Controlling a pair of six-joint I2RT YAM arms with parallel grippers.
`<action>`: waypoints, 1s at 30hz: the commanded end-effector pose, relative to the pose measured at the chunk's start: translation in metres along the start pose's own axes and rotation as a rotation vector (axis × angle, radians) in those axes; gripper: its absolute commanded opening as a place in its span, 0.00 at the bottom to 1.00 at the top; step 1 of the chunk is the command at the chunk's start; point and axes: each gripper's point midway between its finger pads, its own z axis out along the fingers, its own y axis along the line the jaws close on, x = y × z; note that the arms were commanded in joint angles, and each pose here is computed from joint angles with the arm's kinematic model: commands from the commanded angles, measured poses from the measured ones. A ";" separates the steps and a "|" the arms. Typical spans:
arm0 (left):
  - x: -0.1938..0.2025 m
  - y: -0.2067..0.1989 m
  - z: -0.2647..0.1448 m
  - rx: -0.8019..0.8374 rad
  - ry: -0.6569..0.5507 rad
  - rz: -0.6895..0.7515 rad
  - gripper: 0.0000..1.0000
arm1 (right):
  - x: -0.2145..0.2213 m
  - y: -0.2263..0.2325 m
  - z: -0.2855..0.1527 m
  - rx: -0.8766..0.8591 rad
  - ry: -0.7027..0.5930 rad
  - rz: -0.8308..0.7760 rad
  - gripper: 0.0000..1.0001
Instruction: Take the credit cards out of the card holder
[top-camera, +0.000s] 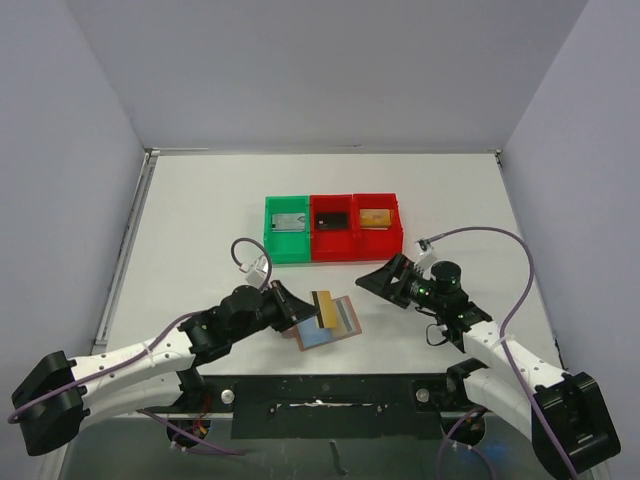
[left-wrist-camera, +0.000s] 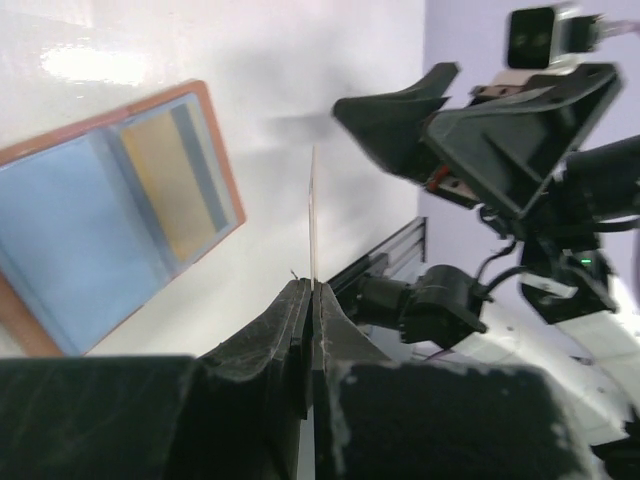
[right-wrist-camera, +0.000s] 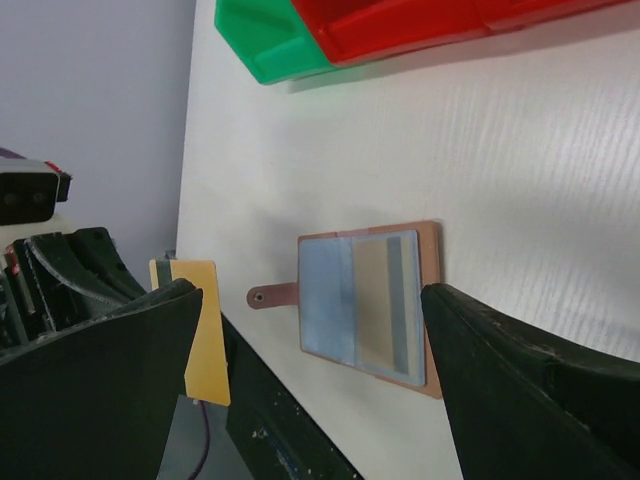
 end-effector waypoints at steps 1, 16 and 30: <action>-0.014 -0.058 -0.004 0.228 -0.045 -0.093 0.00 | 0.013 0.038 -0.016 -0.246 0.099 0.025 0.98; -0.031 -0.057 -0.001 0.254 -0.136 -0.028 0.00 | 0.008 0.037 -0.011 -0.198 0.170 -0.070 0.92; -0.029 -0.048 -0.001 0.267 -0.116 -0.051 0.00 | 0.003 0.045 -0.012 -0.201 0.158 0.000 0.81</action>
